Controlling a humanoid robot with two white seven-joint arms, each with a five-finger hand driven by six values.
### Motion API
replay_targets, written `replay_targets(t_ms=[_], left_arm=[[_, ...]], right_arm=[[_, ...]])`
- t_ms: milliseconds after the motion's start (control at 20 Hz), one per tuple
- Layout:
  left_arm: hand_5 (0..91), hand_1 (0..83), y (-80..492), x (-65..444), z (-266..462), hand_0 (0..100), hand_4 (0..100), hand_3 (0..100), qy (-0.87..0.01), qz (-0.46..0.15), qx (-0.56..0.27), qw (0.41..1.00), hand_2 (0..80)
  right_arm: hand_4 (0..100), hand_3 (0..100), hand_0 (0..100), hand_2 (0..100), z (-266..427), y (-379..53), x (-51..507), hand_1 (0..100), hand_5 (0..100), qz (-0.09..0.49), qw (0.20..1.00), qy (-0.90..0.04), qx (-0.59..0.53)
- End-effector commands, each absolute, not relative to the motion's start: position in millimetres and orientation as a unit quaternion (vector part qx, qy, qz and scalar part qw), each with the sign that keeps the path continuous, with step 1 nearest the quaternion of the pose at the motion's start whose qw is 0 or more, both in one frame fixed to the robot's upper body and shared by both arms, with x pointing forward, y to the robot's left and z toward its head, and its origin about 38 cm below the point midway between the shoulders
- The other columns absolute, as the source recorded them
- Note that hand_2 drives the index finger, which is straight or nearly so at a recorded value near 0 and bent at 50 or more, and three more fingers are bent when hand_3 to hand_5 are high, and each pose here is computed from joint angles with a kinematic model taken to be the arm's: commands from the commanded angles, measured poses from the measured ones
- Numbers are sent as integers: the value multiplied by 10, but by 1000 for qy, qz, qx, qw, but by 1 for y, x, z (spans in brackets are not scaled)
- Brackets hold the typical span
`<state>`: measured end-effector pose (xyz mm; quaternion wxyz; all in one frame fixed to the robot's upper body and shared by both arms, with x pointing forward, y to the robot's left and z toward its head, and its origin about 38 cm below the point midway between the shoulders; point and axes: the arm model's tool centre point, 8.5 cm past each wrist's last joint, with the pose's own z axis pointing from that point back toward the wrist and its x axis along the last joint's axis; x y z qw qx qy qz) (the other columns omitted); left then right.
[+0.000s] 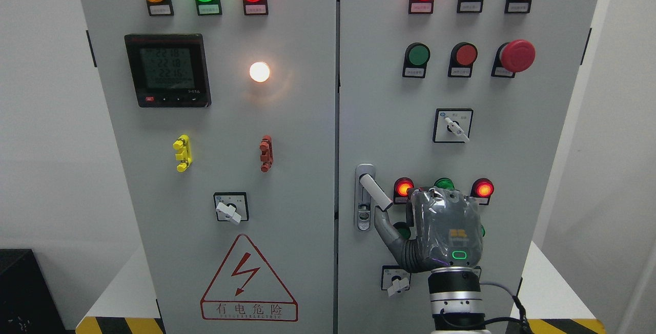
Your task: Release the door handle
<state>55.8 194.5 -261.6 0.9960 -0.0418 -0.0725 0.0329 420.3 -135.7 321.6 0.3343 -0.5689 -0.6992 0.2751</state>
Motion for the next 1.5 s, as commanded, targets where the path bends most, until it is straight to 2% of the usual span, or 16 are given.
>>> replay_targets(t_ms=[0, 1453], left_arm=[[0, 0, 194, 63, -261, 0, 14, 89, -82, 22, -42, 995, 23], [0, 0, 194, 63, -261, 0, 14, 88, -82, 22, -42, 995, 22]], right_arm=[[1000, 1000, 390, 898, 322, -140, 421, 348, 952, 272, 338, -696, -572], [1000, 1000, 407, 890, 337, -149, 426, 341, 954, 252, 337, -702, -574]])
